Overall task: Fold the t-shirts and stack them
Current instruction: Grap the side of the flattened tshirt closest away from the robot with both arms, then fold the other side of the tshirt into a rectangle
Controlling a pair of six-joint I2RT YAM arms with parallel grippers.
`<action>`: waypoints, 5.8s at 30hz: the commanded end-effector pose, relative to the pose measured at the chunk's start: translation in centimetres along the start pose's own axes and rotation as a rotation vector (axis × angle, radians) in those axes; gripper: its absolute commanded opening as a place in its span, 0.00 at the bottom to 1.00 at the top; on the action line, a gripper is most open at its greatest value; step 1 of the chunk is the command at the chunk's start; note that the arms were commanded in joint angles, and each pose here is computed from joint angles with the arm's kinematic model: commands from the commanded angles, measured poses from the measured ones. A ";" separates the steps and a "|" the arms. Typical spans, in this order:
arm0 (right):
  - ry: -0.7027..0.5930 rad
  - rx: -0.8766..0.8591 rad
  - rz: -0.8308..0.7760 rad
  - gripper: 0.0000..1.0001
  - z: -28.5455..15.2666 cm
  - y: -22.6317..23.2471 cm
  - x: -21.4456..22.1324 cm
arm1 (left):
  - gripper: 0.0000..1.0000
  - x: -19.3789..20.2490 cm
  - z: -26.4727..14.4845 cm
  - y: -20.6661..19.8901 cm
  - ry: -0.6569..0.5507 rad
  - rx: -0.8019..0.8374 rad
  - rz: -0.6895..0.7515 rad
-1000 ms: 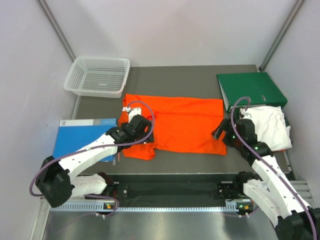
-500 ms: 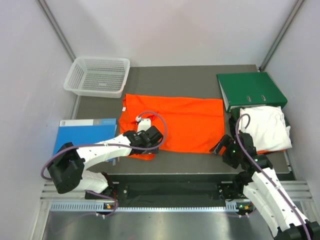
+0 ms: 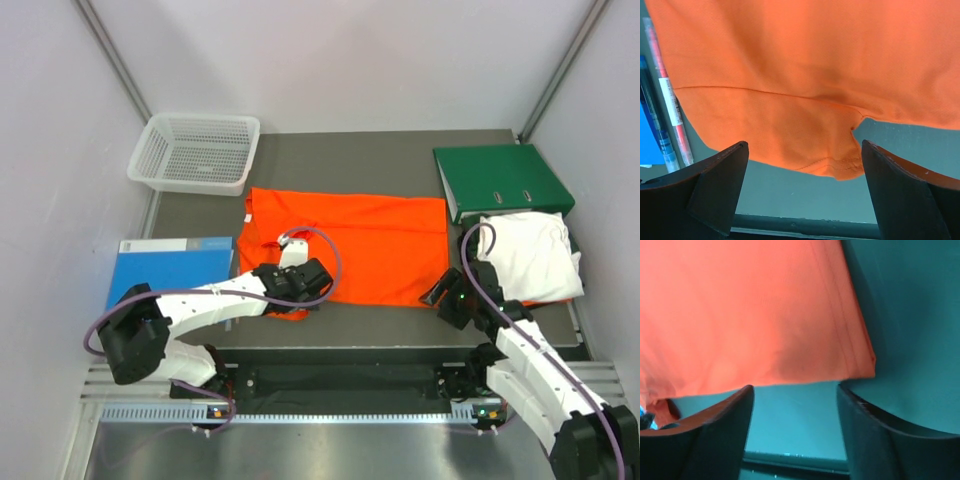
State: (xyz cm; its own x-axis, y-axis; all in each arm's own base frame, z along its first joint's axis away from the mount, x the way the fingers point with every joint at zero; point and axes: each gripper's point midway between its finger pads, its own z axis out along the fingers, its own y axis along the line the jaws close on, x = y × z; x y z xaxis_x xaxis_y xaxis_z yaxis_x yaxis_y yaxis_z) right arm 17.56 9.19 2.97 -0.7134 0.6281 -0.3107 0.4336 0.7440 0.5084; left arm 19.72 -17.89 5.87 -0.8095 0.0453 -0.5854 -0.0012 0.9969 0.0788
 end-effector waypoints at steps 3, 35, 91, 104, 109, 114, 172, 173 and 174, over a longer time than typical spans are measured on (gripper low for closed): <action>-0.101 -0.013 0.000 0.19 1.4 0.8 -2.4 | 0.99 0.5 -0.1 -1.1 -0.029 0.009 0.044; -0.177 -0.154 -0.048 0.00 -0.2 5.1 -5.1 | 0.87 6.2 1.5 3.8 0.084 -0.374 0.140; -0.244 -0.079 -0.299 0.00 5.5 10.4 -13.5 | 0.11 -11.0 0.6 5.2 -0.139 -0.747 0.298; -0.238 0.032 -0.324 0.00 9.1 9.0 -14.7 | 0.99 -15.1 -0.2 4.7 -0.191 -0.561 0.142; -0.230 0.023 -0.331 0.00 9.5 9.4 -14.8 | 0.99 -12.2 -1.4 2.2 -0.150 -0.034 -0.032; -0.223 0.009 -0.331 0.00 10.2 9.6 -14.7 | 0.99 -11.6 -2.3 3.3 -0.104 -0.063 -0.005; -0.138 -0.054 -0.336 0.00 11.7 9.6 -13.5 | 0.15 2.8 3.9 3.1 0.034 0.122 -0.566; -0.135 -0.055 -0.335 0.00 11.7 9.6 -13.4 | 0.05 2.5 3.7 3.1 0.029 0.121 -0.567; -0.137 -0.055 -0.334 0.00 11.7 9.6 -13.5 | 0.00 2.4 3.5 3.1 0.027 0.117 -0.564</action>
State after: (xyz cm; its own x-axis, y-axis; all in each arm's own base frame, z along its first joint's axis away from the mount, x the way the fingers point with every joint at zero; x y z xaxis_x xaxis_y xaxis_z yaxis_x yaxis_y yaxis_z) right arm 37.56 10.70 2.45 -0.7346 0.3809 -0.5615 0.1671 0.9036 0.3943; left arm 19.82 -15.19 2.05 -0.7312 -0.5023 -0.4615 -0.3604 0.8589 -0.3638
